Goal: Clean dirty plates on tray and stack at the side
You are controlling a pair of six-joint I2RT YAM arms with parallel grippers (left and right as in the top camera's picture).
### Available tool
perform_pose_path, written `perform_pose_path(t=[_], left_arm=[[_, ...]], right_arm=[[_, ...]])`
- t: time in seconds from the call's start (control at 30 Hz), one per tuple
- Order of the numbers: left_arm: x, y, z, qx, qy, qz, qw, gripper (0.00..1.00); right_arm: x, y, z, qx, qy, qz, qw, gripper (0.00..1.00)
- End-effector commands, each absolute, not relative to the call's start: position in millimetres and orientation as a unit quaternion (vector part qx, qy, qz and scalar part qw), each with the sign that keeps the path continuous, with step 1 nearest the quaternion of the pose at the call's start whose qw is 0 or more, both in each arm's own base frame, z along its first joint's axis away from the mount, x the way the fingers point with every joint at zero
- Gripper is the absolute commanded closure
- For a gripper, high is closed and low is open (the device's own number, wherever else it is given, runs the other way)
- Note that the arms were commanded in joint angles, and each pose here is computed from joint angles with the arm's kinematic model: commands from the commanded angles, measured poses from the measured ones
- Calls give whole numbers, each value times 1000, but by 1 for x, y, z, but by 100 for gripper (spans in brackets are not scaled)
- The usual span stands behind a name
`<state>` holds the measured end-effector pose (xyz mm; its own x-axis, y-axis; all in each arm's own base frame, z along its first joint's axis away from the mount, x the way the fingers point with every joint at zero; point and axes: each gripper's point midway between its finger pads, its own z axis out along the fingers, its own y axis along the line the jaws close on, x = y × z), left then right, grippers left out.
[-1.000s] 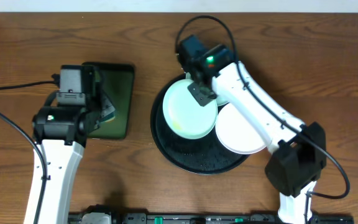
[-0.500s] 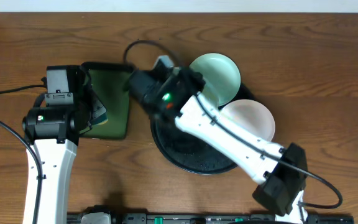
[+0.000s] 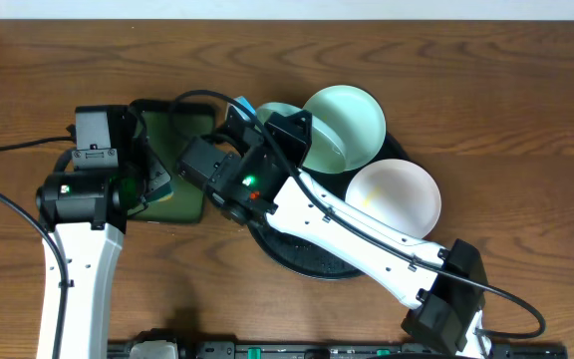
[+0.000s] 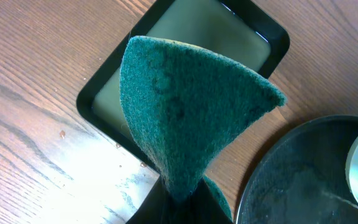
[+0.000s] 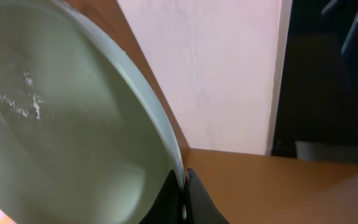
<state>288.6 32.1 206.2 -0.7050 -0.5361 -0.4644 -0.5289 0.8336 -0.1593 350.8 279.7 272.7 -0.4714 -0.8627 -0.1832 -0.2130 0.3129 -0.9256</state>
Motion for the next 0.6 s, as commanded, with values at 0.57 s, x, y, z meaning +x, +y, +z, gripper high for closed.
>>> perform_pose_path(t=[0.57], left_arm=[[286,33,203,-281,928,-3,246,93]], right_arm=[[384,249,194,-332,921,114,169,99]])
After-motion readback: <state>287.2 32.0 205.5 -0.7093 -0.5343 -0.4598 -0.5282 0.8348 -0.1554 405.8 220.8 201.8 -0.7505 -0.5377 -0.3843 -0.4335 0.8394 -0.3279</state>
